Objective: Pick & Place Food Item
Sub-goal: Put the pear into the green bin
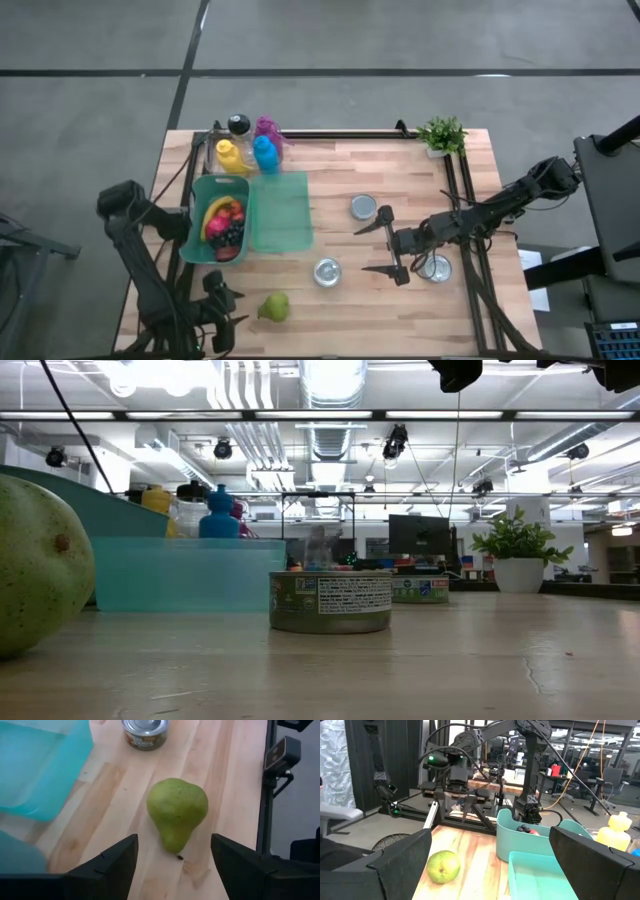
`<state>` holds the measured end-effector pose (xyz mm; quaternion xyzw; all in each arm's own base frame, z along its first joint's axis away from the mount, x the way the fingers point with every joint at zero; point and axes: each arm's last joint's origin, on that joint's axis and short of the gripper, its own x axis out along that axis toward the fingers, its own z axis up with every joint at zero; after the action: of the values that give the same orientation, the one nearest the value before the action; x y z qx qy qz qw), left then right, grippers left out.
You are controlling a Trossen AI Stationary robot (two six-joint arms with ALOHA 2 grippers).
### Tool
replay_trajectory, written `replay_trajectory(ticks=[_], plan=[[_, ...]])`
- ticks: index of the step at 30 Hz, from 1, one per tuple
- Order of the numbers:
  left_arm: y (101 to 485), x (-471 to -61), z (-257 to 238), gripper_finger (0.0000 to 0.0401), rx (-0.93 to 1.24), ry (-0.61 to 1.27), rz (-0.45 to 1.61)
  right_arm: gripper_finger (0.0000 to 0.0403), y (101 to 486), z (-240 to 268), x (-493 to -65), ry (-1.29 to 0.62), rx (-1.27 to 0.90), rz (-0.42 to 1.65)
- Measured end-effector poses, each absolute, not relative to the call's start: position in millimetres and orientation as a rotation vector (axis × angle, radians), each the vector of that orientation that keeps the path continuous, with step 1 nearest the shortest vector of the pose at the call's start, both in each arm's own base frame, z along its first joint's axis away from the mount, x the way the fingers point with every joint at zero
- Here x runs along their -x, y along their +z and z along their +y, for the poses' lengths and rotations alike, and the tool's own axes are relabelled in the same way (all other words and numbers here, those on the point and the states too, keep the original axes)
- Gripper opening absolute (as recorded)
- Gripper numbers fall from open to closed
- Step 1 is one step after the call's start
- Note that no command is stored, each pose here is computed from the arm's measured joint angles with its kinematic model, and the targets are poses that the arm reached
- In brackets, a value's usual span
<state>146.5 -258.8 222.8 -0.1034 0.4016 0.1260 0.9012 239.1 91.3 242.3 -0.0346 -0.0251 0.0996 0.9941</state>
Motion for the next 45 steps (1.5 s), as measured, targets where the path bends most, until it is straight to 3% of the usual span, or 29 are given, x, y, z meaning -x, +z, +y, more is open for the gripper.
replay_trajectory(ticks=[25,45], plan=[[163,-162,-289,0.0254,0.186,0.292,0.806,0.04,242,91,-239,0.199,0.069,-0.05],[118,-167,-269,0.0254,0.206,0.29,0.777,0.04,242,91,-239,0.199,0.069,-0.05]])
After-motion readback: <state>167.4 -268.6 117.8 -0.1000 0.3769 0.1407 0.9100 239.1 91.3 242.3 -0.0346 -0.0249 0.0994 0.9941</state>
